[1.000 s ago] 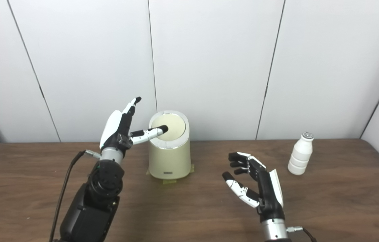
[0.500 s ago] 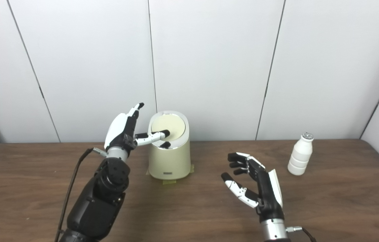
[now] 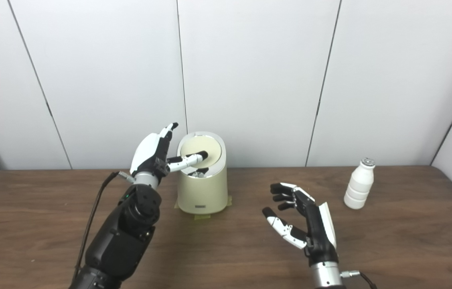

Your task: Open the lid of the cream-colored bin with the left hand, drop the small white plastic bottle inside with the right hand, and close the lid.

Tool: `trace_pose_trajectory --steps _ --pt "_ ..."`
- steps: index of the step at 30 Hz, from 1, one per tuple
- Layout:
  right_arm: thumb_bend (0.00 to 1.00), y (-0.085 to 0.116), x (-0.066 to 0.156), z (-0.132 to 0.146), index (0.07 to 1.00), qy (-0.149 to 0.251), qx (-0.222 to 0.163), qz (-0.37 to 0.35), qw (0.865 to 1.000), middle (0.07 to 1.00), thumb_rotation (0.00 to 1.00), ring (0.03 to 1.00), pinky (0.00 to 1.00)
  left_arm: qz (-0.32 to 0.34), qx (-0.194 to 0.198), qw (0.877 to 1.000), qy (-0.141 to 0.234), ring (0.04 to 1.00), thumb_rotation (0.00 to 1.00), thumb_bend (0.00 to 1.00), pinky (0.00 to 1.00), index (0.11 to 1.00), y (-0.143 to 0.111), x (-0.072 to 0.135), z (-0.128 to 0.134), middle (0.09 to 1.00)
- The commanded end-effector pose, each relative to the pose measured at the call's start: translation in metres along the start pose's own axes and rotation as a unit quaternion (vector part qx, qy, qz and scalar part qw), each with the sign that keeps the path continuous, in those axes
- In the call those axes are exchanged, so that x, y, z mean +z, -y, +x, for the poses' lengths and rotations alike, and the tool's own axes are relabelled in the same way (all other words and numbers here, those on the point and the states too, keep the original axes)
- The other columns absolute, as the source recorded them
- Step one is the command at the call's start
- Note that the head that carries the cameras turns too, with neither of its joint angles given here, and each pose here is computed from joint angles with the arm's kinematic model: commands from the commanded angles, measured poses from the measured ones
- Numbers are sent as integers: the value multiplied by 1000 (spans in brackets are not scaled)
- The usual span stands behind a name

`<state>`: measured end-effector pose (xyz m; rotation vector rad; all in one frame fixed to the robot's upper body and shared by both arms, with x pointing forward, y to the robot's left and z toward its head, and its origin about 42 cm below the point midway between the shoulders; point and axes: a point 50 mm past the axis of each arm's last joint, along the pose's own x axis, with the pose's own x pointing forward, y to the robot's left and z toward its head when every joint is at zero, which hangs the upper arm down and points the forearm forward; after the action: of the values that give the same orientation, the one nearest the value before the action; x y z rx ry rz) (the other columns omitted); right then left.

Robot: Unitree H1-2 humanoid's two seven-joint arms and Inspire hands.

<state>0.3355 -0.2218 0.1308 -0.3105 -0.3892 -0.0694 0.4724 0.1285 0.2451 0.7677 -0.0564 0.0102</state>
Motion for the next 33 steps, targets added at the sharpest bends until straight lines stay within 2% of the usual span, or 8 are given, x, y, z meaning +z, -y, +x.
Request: trace_pose_trajectory --steps 1,3,7,17,21,27,33 --pt "280 -12 -15 -23 663 -36 10 -2 999 676 333 641 541 17 25 999 33 1000 524 761 999 1000 -19 28 11 1000" --pt "278 -13 -14 -23 663 -38 12 -1 999 678 334 644 545 23 20 999 31 1000 534 736 998 1000 -17 27 12 1000" --pt "273 -13 -13 -24 666 -36 15 -4 999 679 326 644 543 28 19 999 27 1000 476 733 984 1000 -16 27 14 1000" --pt "272 -13 -14 -24 663 -34 15 -2 999 675 307 639 537 69 42 996 32 1000 223 920 1000 1000 -19 23 15 1000" --pt "272 -12 -13 -24 662 -34 13 -6 999 675 308 640 539 104 48 993 31 1000 135 912 1000 1000 -17 22 14 1000" --pt "273 -12 -13 -24 662 -33 13 -3 999 676 313 639 534 168 65 983 38 1000 142 922 1000 1000 -13 16 11 1000" --pt "275 -12 -13 -24 662 -37 13 -7 999 677 325 644 541 183 67 980 36 1000 148 954 1000 1000 -11 14 11 1000"
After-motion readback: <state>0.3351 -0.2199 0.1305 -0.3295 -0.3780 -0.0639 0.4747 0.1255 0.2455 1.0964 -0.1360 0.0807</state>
